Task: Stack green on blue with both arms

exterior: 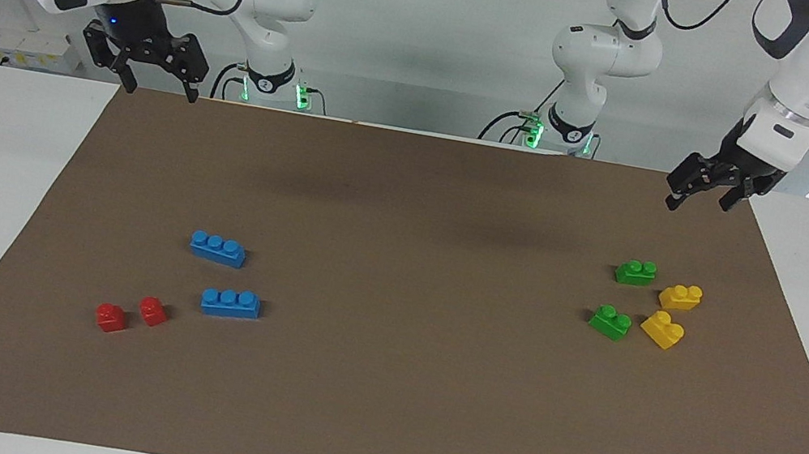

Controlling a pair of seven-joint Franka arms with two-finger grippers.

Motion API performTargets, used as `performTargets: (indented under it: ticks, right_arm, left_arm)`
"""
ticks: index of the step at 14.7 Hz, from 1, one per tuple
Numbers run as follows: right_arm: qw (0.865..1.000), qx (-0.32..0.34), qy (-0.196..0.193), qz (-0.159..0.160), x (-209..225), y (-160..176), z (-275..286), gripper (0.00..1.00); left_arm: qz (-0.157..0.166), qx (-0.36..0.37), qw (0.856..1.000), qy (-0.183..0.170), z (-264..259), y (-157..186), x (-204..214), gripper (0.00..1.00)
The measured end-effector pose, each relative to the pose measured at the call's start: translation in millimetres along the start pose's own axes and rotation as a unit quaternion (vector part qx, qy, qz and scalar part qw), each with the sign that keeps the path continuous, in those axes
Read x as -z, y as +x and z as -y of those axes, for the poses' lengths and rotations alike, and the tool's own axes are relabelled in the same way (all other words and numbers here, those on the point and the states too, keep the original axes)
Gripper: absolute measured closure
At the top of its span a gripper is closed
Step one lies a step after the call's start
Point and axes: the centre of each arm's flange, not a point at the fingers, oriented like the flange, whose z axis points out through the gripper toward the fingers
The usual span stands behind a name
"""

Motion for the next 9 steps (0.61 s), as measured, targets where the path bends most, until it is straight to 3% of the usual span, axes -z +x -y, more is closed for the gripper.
performTargets:
  ticks: [9]
  right_arm:
    - [1.000, -0.009, 0.000, 0.000, 0.2, 0.2, -9.0, 0.00]
  left_arm:
    - [0.000, 0.000, 1.000, 0.000, 0.0, 0.0, 0.0, 0.00]
